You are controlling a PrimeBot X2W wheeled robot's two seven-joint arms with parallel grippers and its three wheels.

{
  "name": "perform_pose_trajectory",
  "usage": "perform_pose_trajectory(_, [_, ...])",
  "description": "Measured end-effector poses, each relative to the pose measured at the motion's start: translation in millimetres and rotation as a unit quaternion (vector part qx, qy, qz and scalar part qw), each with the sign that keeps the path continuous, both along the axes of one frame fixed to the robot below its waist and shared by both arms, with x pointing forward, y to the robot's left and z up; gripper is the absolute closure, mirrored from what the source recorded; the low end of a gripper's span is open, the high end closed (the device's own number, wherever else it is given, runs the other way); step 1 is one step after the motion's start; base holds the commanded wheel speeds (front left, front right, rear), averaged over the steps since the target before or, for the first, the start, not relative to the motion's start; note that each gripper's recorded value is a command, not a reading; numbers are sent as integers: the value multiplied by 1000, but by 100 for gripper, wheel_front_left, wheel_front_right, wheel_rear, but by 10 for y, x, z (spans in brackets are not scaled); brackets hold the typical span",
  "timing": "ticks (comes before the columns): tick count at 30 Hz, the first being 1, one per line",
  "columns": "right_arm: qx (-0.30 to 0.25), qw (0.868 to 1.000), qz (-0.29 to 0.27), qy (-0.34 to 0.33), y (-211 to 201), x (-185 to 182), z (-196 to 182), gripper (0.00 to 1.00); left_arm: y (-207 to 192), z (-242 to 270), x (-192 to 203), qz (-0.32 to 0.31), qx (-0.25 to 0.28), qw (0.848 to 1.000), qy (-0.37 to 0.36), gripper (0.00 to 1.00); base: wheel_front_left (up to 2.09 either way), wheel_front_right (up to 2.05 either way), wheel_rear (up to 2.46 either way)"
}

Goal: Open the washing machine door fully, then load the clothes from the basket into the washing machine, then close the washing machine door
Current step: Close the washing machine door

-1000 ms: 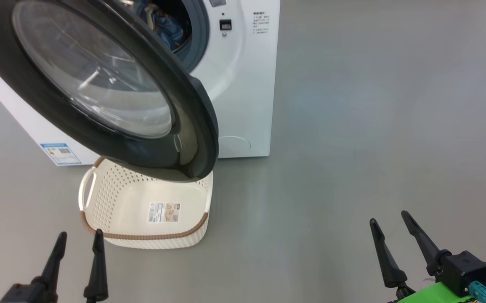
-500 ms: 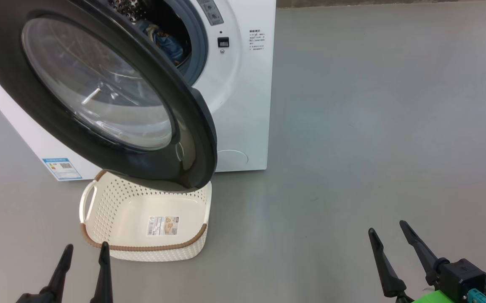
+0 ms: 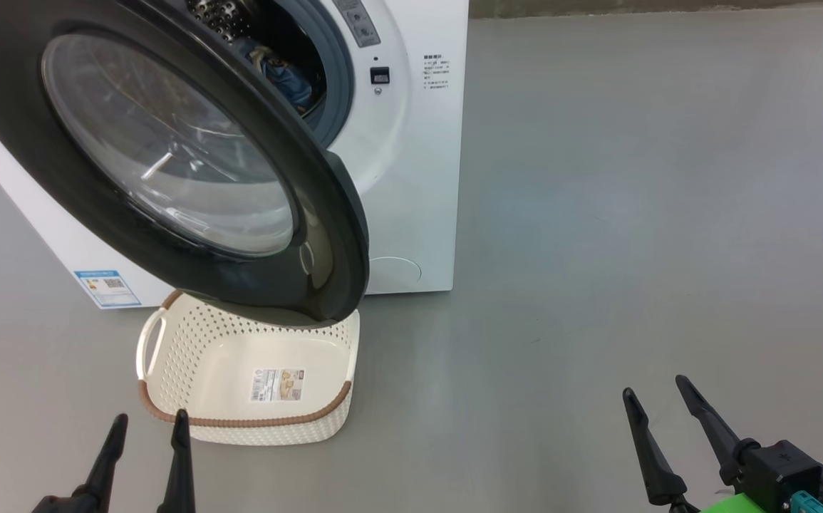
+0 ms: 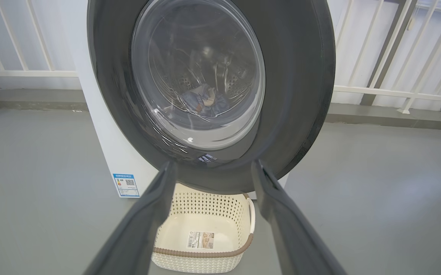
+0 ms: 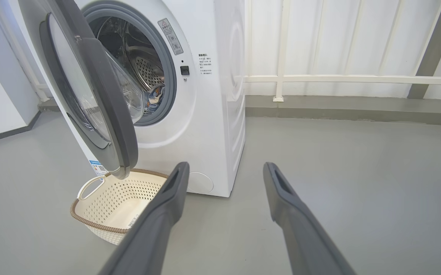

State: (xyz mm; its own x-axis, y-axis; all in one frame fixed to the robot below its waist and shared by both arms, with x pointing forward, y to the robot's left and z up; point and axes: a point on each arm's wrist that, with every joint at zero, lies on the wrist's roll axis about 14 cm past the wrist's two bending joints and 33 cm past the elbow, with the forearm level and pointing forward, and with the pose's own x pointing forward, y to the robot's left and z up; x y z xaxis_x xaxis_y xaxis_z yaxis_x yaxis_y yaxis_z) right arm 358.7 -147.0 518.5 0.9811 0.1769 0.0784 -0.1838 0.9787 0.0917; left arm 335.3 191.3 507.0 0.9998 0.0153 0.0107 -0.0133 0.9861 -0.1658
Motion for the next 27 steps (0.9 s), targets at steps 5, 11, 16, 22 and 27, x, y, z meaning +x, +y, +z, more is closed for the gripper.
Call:
perform_pose_trajectory(5, [2,1000,-1,0,3,2,3,0,-10,-2,-7,-1,0,1000,1,0,0,0,0])
perform_pose_trajectory(11, [7,1000,-2,-4,17,-5,29,100,-22,-24,-56,-1,0,1000,5,0,0,0,0])
perform_pose_trajectory(16, [7,1000,1,2,33,-43,-11,100,-22,1,-82,-1,4,1000,1,0,0,0,0])
perform_pose_trajectory(22, [4,1000,12,5,89,-29,-11,100,-15,20,-129,2,3,1000,-2,0,0,0,0])
perform_pose_trajectory(27, [-5,1000,20,18,89,3,-82,100,-15,11,-172,3,2,1000,-1,0,0,0,0])
